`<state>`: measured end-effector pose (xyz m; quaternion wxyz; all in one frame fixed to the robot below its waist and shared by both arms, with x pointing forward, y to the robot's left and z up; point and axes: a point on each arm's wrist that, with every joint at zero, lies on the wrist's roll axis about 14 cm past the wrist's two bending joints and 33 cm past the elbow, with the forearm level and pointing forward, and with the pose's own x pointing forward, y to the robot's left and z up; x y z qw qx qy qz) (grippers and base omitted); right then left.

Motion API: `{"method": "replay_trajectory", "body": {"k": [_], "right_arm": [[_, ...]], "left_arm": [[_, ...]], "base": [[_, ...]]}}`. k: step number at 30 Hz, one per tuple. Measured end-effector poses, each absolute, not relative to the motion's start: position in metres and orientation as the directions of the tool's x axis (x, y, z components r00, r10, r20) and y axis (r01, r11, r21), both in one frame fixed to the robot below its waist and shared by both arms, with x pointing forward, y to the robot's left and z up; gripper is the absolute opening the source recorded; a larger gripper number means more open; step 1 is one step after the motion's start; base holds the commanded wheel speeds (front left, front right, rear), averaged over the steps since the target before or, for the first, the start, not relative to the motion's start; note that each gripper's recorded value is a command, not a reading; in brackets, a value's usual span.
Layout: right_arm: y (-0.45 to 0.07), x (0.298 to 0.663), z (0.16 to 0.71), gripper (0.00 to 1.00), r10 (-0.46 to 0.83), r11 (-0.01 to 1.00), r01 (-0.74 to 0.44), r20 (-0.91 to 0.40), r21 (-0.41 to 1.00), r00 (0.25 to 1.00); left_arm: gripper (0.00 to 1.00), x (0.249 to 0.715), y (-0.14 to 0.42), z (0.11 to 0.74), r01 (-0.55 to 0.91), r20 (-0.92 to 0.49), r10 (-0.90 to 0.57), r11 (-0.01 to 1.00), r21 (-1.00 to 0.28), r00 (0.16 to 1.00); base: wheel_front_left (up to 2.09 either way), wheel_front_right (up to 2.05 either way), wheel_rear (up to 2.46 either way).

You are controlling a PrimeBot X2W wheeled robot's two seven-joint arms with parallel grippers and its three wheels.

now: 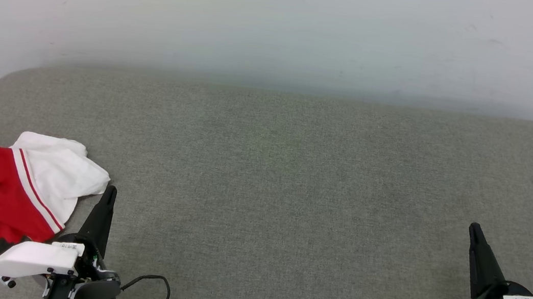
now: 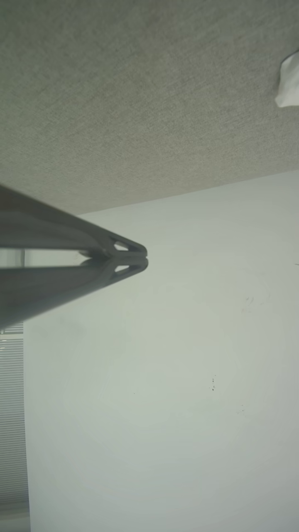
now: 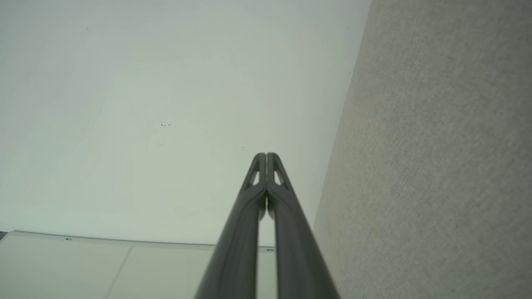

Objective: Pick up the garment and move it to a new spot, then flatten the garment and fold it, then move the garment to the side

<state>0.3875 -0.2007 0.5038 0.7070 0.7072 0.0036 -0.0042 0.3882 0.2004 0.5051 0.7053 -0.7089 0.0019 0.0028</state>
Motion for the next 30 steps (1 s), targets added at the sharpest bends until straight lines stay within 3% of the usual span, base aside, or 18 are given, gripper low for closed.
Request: {"method": "replay_trajectory", "body": {"k": [30], "right_arm": [[-0.2009, 0.3845, 0.4962, 0.0, -0.002, -0.002, 0.033, -0.033, 0.999, 0.999]], "left_arm": [[0.0, 0.3859, 0.1996, 0.4983, -0.027, -0.027, 0.0, -0.007, -1.0, 1.0]], "base": [[0.0, 0.0, 0.0]]}}
